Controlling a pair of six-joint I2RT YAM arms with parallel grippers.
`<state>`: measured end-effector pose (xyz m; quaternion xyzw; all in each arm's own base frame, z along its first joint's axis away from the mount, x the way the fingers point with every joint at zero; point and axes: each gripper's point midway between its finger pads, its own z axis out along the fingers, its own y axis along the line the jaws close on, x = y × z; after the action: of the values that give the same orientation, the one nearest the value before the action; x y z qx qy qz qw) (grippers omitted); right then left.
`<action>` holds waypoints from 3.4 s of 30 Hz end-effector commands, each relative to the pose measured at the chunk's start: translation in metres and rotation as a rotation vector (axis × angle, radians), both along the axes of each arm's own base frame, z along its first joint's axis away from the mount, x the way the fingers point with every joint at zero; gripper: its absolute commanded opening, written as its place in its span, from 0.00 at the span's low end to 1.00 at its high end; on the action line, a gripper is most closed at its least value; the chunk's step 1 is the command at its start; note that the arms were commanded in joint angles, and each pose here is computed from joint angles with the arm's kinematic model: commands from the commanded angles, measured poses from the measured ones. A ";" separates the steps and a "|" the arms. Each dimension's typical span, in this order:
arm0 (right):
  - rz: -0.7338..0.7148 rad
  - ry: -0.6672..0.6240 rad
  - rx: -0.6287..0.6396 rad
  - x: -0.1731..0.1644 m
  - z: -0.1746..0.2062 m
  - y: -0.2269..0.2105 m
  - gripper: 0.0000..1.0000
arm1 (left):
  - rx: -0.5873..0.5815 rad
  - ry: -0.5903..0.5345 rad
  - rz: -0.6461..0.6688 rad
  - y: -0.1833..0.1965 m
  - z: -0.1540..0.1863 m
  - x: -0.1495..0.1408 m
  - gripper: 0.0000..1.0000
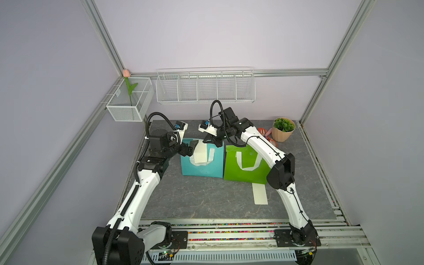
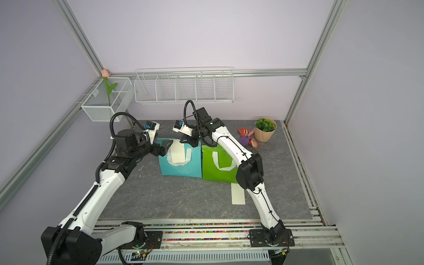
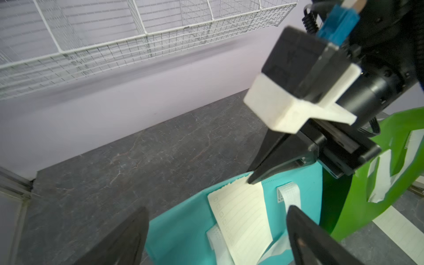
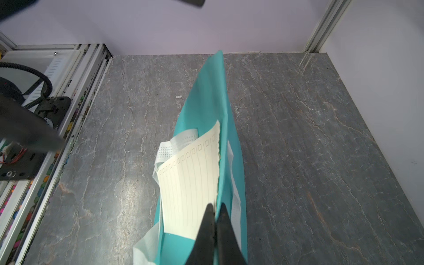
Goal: Staple the receipts to the bags
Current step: Hold the receipt from the takeout bag.
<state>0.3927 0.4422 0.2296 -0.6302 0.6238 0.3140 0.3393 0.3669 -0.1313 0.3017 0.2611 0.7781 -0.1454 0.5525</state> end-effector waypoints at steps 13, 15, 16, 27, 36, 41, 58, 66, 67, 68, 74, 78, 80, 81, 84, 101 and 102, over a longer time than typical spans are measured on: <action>0.152 0.029 0.103 -0.017 0.013 -0.025 0.06 | 0.011 0.198 -0.290 -0.043 -0.017 -0.007 0.73; 0.157 0.039 0.113 -0.017 0.013 -0.027 0.06 | 0.012 0.207 -0.295 -0.044 -0.020 -0.007 0.71; 0.162 0.042 0.118 -0.018 0.014 -0.027 0.06 | 0.016 0.208 -0.293 -0.043 -0.021 -0.005 0.70; 0.163 -0.003 0.072 -0.019 0.003 -0.031 0.06 | 0.151 0.138 -0.232 -0.033 -0.016 0.010 0.66; 0.143 -0.113 0.030 -0.008 0.000 -0.028 0.06 | 0.162 0.172 -0.308 -0.046 -0.001 -0.003 0.62; 0.150 -0.161 0.016 -0.008 -0.003 -0.020 0.06 | 0.199 0.198 -0.323 -0.055 -0.020 -0.009 0.61; 0.183 -0.311 0.060 -0.031 0.027 -0.023 0.06 | 0.215 0.133 -0.279 -0.045 -0.020 -0.010 0.62; 0.199 -0.434 0.027 -0.040 0.029 -0.013 0.06 | 0.267 0.099 -0.273 -0.046 -0.007 -0.020 0.60; 0.199 -0.459 0.024 -0.041 0.030 -0.013 0.06 | 0.274 0.097 -0.267 -0.044 -0.007 -0.021 0.59; 0.198 -0.479 0.020 -0.041 0.031 -0.014 0.06 | 0.278 0.091 -0.264 -0.043 -0.006 -0.023 0.59; 0.186 -0.554 0.037 -0.044 0.042 -0.018 0.06 | 0.283 0.084 -0.247 -0.040 -0.009 -0.039 0.58; 0.178 -0.582 0.036 -0.044 0.044 -0.023 0.06 | 0.279 0.049 -0.250 -0.040 -0.007 -0.049 0.60; 0.179 -0.596 0.050 -0.046 0.048 -0.023 0.06 | 0.286 0.047 -0.253 -0.041 -0.007 -0.049 0.60; 0.180 -0.600 0.056 -0.048 0.050 -0.023 0.06 | 0.288 0.051 -0.254 -0.042 -0.008 -0.048 0.60; 0.183 -0.616 0.056 -0.053 0.052 -0.023 0.06 | 0.299 0.061 -0.256 -0.045 -0.012 -0.043 0.61; 0.218 -0.667 0.060 -0.073 0.060 -0.022 0.06 | 0.308 0.092 -0.262 -0.055 -0.022 -0.024 0.42; 0.222 -0.670 0.061 -0.074 0.059 -0.021 0.06 | 0.303 0.092 -0.267 -0.056 -0.022 -0.024 0.40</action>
<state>0.3293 0.4173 0.2799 -0.7468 0.4210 0.1415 0.4951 0.3413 -0.1814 0.2730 0.4247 0.7822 -0.1062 0.4432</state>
